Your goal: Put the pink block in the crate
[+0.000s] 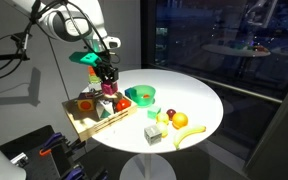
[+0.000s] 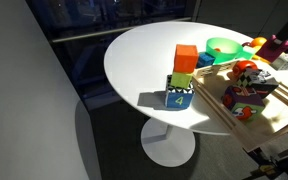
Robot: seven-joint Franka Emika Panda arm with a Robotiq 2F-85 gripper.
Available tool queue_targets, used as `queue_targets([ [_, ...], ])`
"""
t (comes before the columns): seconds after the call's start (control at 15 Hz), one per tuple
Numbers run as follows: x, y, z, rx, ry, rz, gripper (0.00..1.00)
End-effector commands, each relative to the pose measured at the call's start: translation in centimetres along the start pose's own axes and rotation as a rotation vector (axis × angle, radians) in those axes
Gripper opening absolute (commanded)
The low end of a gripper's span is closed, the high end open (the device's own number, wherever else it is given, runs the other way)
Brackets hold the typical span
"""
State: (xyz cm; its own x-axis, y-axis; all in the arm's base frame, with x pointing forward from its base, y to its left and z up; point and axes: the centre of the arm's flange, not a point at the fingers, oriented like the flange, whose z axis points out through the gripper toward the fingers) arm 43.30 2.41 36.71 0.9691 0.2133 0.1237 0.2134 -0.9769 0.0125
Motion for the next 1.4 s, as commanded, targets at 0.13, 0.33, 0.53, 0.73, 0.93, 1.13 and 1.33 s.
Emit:
queue_targets([
  [0.13, -0.4, -4.0, 0.7, -0.018, 0.027, -0.056, 0.78],
  [0.33, -0.7, -4.5, 1.3, -0.029, 0.036, -0.050, 0.86],
  [0.53, -0.7, -4.0, 1.2, -0.026, 0.028, -0.031, 1.00],
  [0.73, -0.6, -2.7, 0.9, -0.025, -0.006, 0.013, 1.00],
  [0.93, -1.0, -1.0, 0.6, -0.026, -0.078, 0.077, 1.00],
  [1.13, -1.4, 0.5, 0.7, -0.040, -0.160, 0.141, 1.00],
  [1.33, -1.8, 1.6, 0.1, -0.048, -0.214, 0.176, 1.00],
])
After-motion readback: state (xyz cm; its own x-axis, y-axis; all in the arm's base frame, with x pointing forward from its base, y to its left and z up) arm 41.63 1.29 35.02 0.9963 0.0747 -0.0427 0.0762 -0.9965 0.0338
